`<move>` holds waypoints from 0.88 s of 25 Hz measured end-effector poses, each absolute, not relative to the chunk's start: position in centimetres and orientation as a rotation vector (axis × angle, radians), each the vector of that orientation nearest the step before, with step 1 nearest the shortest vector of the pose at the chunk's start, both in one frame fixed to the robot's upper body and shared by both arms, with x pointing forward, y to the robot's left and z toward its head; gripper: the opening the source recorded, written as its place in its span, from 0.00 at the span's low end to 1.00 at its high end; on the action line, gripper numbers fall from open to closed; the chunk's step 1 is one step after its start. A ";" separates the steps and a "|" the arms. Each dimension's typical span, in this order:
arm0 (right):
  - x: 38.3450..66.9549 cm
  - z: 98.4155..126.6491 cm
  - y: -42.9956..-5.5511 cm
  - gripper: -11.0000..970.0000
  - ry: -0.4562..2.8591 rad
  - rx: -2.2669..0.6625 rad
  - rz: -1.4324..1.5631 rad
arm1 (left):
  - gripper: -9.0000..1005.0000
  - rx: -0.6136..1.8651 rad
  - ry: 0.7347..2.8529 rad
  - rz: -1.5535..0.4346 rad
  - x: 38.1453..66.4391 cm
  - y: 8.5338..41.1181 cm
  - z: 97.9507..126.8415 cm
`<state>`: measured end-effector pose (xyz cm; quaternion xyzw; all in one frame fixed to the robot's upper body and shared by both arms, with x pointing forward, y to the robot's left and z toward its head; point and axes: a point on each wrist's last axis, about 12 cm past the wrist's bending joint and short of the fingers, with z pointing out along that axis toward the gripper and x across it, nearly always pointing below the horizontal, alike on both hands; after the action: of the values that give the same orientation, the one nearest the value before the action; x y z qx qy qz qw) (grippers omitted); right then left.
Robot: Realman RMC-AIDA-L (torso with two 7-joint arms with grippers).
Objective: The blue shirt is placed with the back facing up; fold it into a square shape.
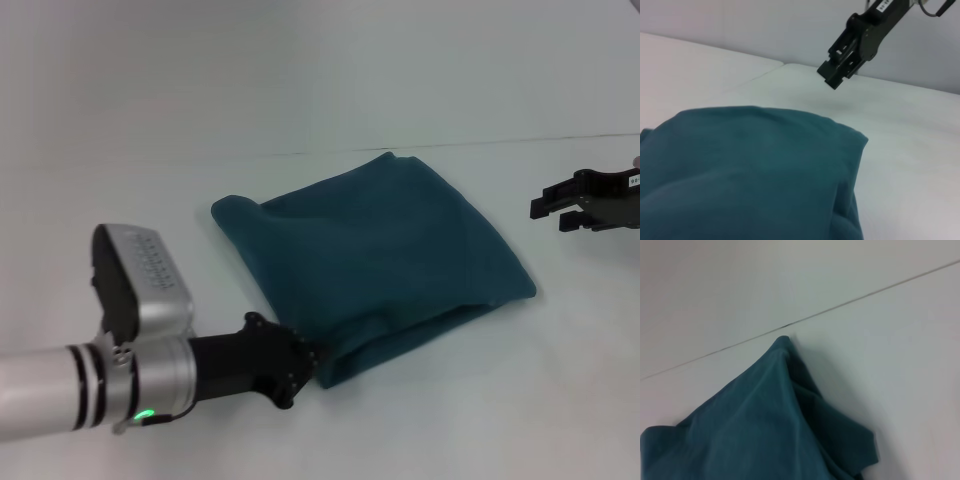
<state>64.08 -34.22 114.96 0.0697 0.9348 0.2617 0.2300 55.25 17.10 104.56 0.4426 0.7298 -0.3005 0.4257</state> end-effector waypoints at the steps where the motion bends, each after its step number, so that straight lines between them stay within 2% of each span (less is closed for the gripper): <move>1: 64.1 114.9 -34.2 0.54 2.572 0.192 0.720 | 0.04 1.098 1.828 -0.753 55.1 17.4 104.5; 6: 64.0 114.9 -34.3 0.55 2.573 0.192 0.719 | 0.04 1.052 1.846 -0.751 54.6 18.7 104.2; 17: 64.1 115.0 -34.2 0.55 2.565 0.192 0.729 | 0.18 1.062 1.833 -0.755 54.4 18.4 104.1; 22: 64.0 114.9 -34.2 0.56 2.565 0.193 0.729 | 0.37 1.094 1.811 -0.749 54.5 18.0 104.2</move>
<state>64.04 -34.24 114.93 0.0702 0.9333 0.2652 0.2318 54.45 18.04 104.20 0.4393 0.7269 -0.3008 0.4337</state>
